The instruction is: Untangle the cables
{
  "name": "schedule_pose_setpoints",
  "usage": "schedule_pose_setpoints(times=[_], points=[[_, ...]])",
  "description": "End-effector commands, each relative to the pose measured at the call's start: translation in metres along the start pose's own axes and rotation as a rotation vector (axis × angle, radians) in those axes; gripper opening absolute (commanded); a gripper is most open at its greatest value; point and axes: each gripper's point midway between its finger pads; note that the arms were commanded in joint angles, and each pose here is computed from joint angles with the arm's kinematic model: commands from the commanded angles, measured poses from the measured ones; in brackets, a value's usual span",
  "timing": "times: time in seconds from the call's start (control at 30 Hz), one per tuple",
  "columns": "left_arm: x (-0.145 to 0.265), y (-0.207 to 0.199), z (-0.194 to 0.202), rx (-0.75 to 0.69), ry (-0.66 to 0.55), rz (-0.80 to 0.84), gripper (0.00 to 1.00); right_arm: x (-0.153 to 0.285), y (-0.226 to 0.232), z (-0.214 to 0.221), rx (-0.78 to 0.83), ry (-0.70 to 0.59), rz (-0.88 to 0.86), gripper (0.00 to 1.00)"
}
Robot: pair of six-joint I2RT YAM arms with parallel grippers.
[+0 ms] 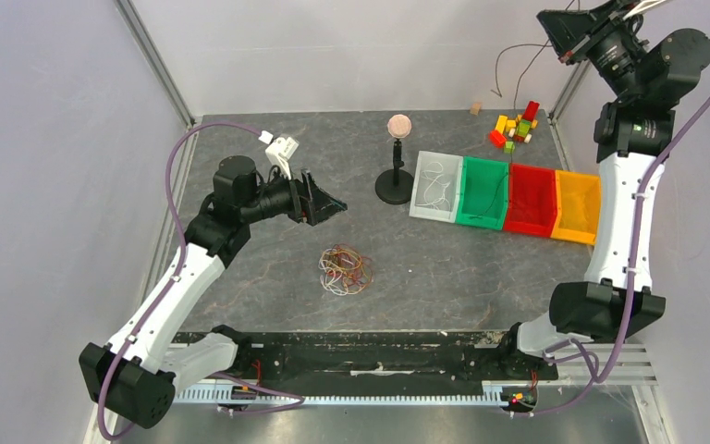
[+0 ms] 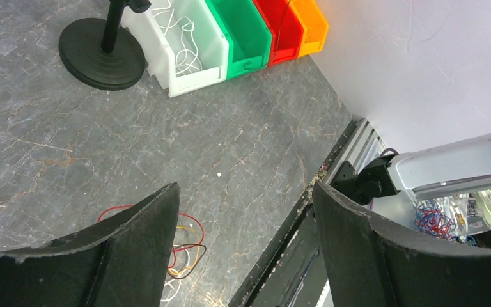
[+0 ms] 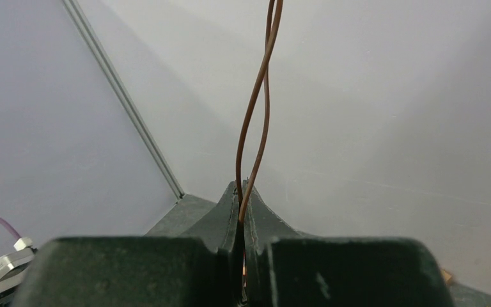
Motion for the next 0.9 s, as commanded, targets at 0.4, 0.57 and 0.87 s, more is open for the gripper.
schedule_pose_setpoints(times=[0.4, 0.57, 0.87], points=[[0.001, 0.000, -0.010, -0.061, -0.041, 0.003, 0.83, 0.002, -0.026, 0.001, 0.050, -0.027, 0.005, 0.00], [0.001, 0.001, -0.007, -0.054, -0.035, 0.000, 0.83, 0.013, -0.057, 0.055, -0.040, 0.064, 0.059, 0.00], [-0.001, 0.002, -0.005, -0.050, -0.030, -0.001, 0.83, 0.023, -0.034, 0.065, -0.073, 0.072, -0.003, 0.00]])
Point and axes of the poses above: each gripper's point midway between its finger pads, its own x axis back along the fingers, its own y axis along the line the jaws close on, z = x × y, and after that the axes turned 7 degrees about -x, right-handed
